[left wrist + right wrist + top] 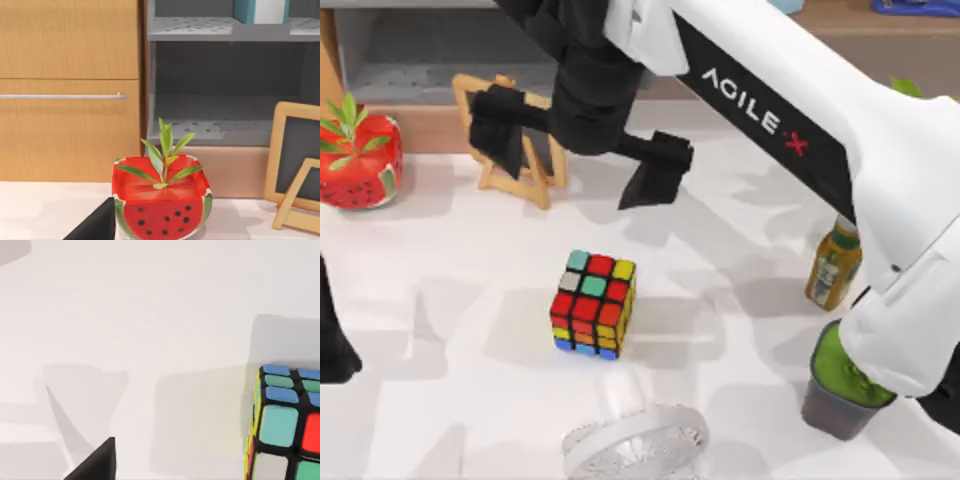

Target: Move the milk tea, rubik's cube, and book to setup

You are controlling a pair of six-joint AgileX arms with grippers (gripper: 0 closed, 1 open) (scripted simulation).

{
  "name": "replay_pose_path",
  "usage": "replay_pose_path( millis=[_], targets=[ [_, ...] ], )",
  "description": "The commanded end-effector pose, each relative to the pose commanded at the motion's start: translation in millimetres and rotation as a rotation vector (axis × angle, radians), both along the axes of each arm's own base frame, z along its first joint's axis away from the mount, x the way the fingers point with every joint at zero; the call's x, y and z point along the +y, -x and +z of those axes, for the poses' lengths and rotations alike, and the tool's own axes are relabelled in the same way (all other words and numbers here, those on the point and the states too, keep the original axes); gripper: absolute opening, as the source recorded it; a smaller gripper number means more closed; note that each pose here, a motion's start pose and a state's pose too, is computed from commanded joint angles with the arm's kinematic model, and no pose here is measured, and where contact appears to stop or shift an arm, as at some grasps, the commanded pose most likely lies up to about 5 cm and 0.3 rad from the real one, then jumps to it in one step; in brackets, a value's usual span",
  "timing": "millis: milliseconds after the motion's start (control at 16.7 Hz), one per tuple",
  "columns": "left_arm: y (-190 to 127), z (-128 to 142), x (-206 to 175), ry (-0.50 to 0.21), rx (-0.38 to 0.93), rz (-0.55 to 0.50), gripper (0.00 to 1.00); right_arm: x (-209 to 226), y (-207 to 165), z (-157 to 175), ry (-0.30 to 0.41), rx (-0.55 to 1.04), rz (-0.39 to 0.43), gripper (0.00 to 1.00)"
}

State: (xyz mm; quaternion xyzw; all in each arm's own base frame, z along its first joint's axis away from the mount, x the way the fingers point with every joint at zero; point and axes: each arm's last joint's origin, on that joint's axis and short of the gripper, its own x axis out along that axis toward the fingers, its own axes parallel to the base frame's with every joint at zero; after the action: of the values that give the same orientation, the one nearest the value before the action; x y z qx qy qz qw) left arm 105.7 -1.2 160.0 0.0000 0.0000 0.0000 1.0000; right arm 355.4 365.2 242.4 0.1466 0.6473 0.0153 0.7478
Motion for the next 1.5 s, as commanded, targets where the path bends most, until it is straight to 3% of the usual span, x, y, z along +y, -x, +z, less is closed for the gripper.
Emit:
replay_pose_path(
  millis=[180,360,960,1500],
  targets=[
    [0,0,0,0.000,0.000,0.000,1.00,8,19,-20,0.133,0.116,-0.038,1.00],
    [0,0,0,0.000,0.000,0.000,1.00,10,28,-29,0.202,0.165,-0.061,1.00],
    [0,0,0,0.000,0.000,0.000,1.00,10,26,-34,0.208,0.170,-0.064,1.00],
    [0,0,0,0.000,0.000,0.000,1.00,12,27,-84,0.213,0.173,-0.063,1.00]
  ],
)
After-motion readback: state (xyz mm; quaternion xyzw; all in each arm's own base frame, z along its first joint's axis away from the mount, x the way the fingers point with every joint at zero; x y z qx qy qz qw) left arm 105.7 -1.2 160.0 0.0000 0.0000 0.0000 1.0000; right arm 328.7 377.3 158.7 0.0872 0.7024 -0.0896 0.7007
